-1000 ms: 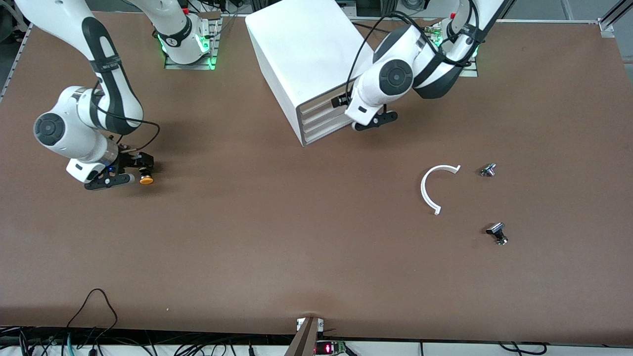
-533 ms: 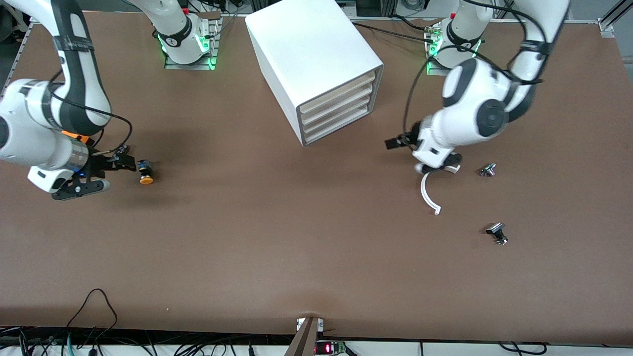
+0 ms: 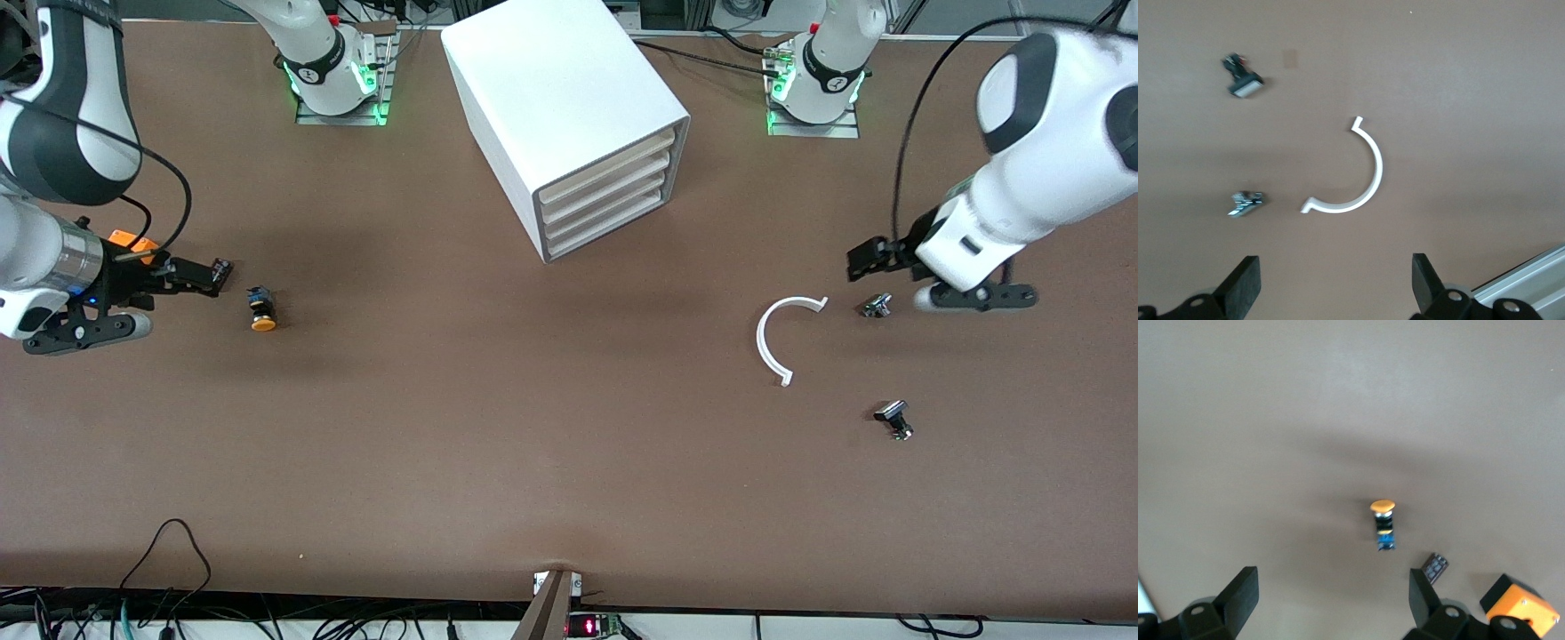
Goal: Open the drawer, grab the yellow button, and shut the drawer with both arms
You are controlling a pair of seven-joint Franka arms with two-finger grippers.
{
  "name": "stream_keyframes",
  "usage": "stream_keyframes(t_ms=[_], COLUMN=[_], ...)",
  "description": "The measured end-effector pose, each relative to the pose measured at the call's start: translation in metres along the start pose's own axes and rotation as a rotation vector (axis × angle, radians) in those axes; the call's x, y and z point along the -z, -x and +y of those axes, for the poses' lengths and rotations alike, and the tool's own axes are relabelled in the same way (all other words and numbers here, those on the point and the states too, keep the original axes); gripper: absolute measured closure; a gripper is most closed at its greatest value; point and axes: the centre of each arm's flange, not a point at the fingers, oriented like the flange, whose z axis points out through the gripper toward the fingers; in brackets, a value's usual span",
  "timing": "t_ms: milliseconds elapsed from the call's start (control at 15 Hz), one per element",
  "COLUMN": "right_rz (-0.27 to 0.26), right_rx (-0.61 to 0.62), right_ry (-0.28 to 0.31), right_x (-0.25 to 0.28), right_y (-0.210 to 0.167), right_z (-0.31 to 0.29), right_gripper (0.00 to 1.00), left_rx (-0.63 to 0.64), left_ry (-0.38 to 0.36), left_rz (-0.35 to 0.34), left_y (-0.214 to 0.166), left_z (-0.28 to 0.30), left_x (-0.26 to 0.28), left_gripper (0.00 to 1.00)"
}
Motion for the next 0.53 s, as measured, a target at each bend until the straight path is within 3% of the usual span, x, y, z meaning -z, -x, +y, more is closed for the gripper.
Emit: stream_keyframes(t_ms=[267,533], right_rz=[0.019,0.006], right_rx=[-0.021,-0.081], right_ry=[-0.031,-0.036], right_x=[0.036,0.042], right_y=[0.009,0.015], right_z=[-0.005,-0.009], right_gripper=[0.0,0.0], left_rx=[0.001,0.017], left_ry=[-0.028,-0.04], left_rz=[0.008,0.014], left_y=[0.04,0.044], left_z=[-0.013,-0.023], left_x=[0.058,0.063], left_gripper=[0.0,0.0])
